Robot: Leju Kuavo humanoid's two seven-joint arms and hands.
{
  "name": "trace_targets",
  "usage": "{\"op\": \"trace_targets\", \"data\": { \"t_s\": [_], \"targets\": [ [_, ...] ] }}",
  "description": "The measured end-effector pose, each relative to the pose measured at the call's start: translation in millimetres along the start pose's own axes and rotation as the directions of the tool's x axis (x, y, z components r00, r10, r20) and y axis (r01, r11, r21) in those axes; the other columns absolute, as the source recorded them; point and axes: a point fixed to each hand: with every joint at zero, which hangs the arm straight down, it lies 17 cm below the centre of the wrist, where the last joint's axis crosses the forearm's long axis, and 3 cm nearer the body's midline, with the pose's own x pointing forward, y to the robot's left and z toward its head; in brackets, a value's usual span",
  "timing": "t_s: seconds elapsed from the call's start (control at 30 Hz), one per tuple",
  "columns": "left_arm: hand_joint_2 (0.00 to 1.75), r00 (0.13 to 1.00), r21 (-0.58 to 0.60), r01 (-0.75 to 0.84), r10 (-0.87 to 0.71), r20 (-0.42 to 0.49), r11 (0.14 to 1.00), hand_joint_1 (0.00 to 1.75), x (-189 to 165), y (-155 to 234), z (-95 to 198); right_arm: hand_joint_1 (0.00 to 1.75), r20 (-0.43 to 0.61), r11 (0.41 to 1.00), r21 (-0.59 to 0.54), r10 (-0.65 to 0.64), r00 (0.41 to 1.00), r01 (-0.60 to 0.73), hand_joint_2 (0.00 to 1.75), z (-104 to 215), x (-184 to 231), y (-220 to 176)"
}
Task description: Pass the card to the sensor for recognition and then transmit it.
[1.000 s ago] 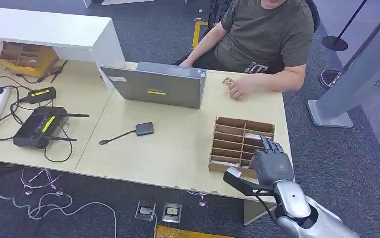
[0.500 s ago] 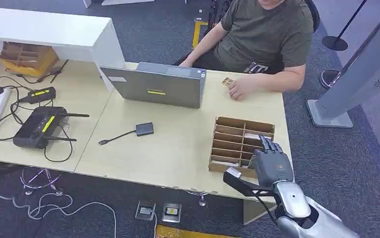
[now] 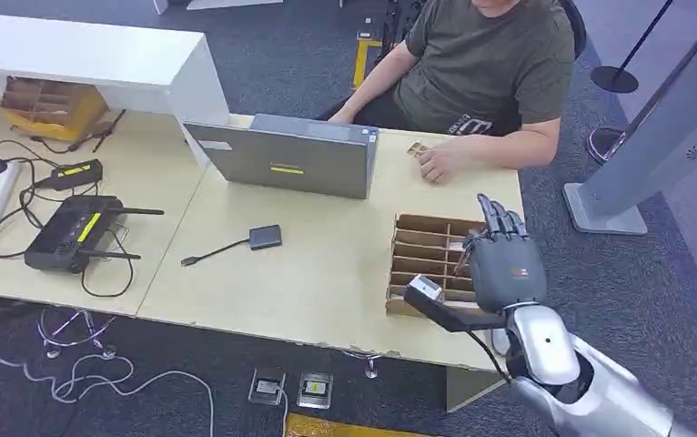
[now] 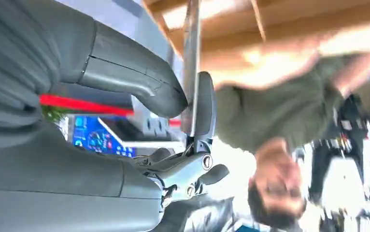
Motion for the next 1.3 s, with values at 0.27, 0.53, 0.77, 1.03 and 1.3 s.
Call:
{"op": "trace_targets", "data": {
  "t_s": [0.27,0.53,0.77,1.03,1.3],
  "targets": [
    [0.00,1.000,0.002,-0.002,0.002,-0.001,1.000,0.00,0,0,0,1.75,-0.017,0.981,-0.191,-0.049,0.999,0.045,1.75,-36,-18,-86],
    [0.00,1.000,-0.013,0.004,-0.003,0.016,1.000,0.00,3,-5,1,1.75,0.011,0.983,-0.170,-0.075,0.997,0.076,1.75,-45,-10,-86],
    [0.00,0.999,-0.032,0.028,-0.027,0.030,0.999,0.00,4,-10,2,1.75,-0.010,0.991,-0.115,-0.067,0.998,0.065,1.75,-59,-8,-67],
    [0.00,0.999,-0.039,0.035,-0.033,0.035,0.999,0.00,5,-11,3,1.75,-0.037,0.999,-0.034,-0.030,0.999,0.029,1.75,-73,-10,-39],
    [0.00,0.999,-0.039,0.032,-0.031,0.024,0.999,0.00,3,-13,3,0.00,-0.056,1.000,0.000,-0.013,0.998,0.013,1.75,-81,-11,-22]
  ]
}}
